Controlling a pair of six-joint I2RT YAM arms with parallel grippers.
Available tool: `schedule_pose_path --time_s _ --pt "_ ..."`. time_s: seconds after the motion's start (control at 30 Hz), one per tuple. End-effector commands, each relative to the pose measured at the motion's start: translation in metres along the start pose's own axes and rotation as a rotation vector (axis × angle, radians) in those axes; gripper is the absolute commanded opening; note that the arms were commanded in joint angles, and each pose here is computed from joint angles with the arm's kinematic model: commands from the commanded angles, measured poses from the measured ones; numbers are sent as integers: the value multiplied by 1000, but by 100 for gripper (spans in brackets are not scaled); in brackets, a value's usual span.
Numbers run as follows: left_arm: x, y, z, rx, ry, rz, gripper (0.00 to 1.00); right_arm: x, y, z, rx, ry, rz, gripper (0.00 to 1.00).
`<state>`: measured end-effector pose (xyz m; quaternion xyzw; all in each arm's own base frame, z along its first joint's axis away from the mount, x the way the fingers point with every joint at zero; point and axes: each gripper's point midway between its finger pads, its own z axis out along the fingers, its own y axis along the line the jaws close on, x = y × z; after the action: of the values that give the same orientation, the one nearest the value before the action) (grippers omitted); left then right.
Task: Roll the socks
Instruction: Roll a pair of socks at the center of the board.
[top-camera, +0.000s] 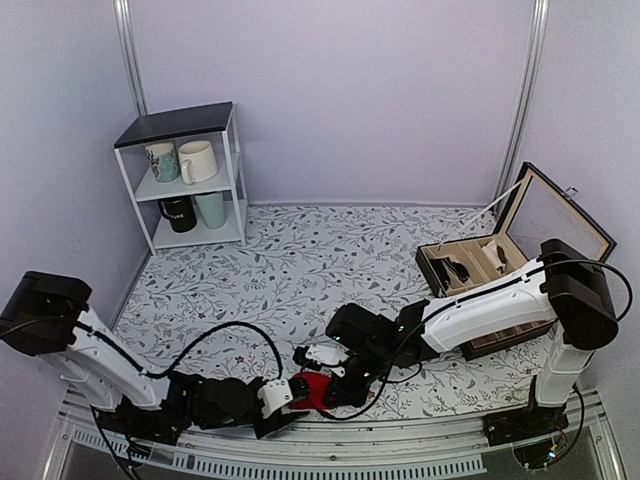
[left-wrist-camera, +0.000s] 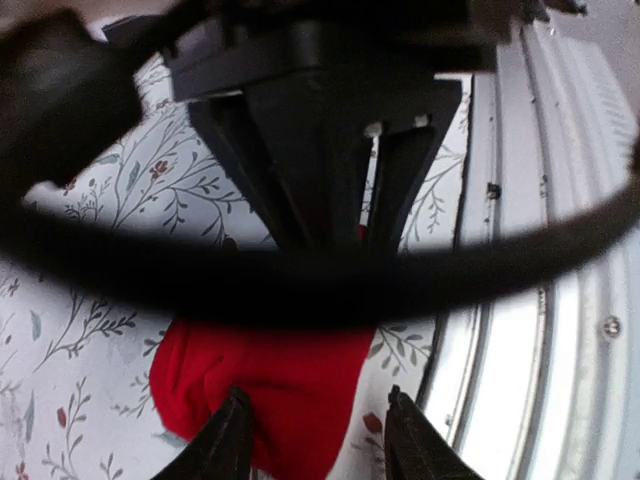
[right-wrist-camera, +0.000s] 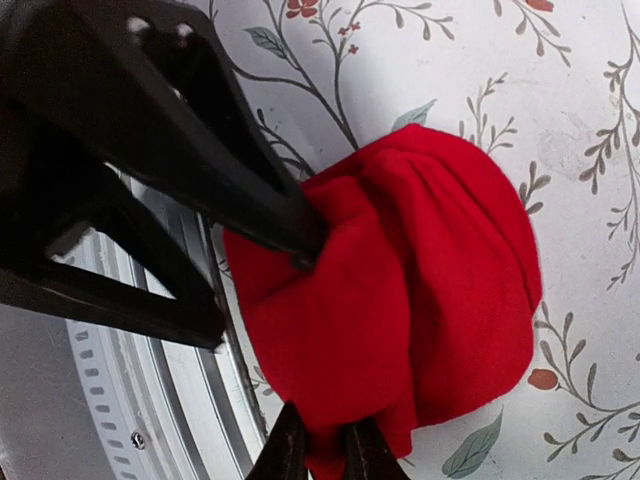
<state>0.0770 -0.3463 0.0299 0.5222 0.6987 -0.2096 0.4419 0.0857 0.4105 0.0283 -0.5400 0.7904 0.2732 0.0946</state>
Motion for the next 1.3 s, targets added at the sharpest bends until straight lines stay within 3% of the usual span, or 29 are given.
schedule_pose_path --time_s 0.0,0.13,0.3,0.37,0.47,1.27 --pt "-16 -1 -36 47 -103 -63 48 70 -26 17 107 214 91 12" --pt "-28 28 -67 -21 -196 -224 48 72 -29 16 129 210 95 12" --pt "-12 58 -77 -92 -149 -408 38 70 -32 18 139 194 94 12" --pt "-4 64 -76 -96 -130 -449 27 69 -33 19 143 191 90 12" --pt "8 70 -71 -82 -95 -496 0 68 -35 18 155 182 89 12" --pt "16 31 -10 193 62 -465 0 73 -39 19 169 205 27 12"
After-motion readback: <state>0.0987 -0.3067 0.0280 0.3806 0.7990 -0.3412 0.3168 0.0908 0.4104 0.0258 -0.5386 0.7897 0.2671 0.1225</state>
